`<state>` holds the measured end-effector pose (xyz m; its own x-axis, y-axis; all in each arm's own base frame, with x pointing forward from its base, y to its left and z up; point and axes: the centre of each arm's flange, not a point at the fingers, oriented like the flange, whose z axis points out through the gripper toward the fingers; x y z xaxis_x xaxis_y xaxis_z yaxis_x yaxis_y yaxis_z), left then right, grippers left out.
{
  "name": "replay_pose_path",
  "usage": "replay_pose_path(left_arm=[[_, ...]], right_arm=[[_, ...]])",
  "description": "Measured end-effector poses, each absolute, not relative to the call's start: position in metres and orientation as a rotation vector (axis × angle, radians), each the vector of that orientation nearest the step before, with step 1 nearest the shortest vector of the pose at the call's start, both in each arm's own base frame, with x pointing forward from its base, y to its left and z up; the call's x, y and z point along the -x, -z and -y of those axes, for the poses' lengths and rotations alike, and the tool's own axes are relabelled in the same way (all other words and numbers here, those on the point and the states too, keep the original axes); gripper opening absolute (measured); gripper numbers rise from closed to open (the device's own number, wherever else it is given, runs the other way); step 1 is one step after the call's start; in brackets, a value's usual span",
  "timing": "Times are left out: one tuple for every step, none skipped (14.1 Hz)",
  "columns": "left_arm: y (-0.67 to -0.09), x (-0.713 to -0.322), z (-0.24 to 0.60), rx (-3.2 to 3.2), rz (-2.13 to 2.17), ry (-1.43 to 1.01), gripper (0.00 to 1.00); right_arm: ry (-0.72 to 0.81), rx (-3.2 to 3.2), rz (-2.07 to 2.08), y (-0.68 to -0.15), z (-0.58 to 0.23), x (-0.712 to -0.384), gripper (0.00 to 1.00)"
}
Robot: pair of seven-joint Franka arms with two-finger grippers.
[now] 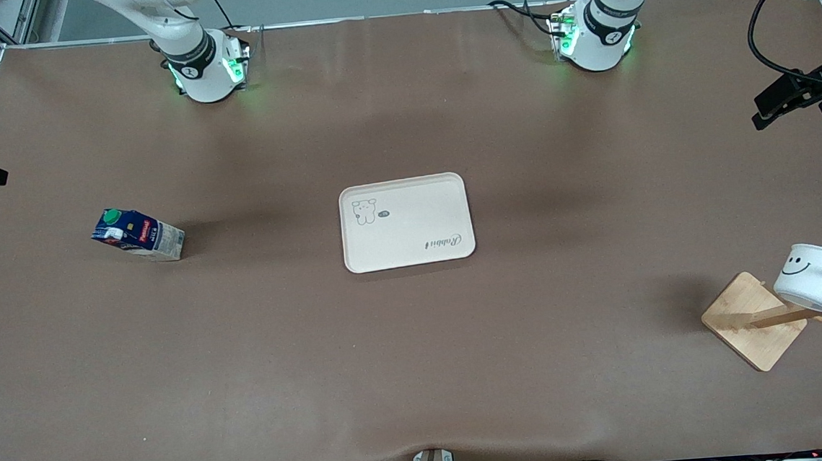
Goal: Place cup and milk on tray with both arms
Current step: 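Reach the left gripper toward the white mug on the wooden stand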
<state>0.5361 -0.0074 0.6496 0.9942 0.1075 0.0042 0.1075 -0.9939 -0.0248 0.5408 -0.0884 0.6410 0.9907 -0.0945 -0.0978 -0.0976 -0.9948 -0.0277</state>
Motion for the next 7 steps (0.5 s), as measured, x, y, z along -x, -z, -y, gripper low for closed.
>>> replay_pose_path(left_arm=[[-0.649, -0.537, 0.007, 3.112, 0.168, 0.001, 1.00], [-0.647, -0.537, 0.007, 3.112, 0.168, -0.003, 1.00], [-0.645, -0.539, 0.007, 3.112, 0.168, -0.009, 1.00], [-0.643, -0.540, 0.007, 3.111, 0.168, -0.016, 1.00], [-0.640, -0.542, 0.007, 3.110, 0.168, -0.024, 1.00], [-0.637, -0.543, 0.006, 3.109, 0.170, -0.032, 1.00], [-0.633, -0.545, 0.005, 3.107, 0.174, -0.041, 1.00]], right_arm=[[-0.150, 3.102, -0.150, -0.641, 0.088, -0.541, 1.00], [-0.151, 3.102, -0.150, -0.641, 0.088, -0.541, 1.00], [-0.152, 3.102, -0.150, -0.640, 0.088, -0.541, 1.00], [-0.153, 3.102, -0.150, -0.640, 0.088, -0.541, 1.00], [-0.155, 3.101, -0.150, -0.639, 0.089, -0.542, 1.00], [-0.157, 3.101, -0.150, -0.638, 0.089, -0.542, 1.00], [-0.158, 3.101, -0.150, -0.638, 0.089, -0.543, 1.00]])
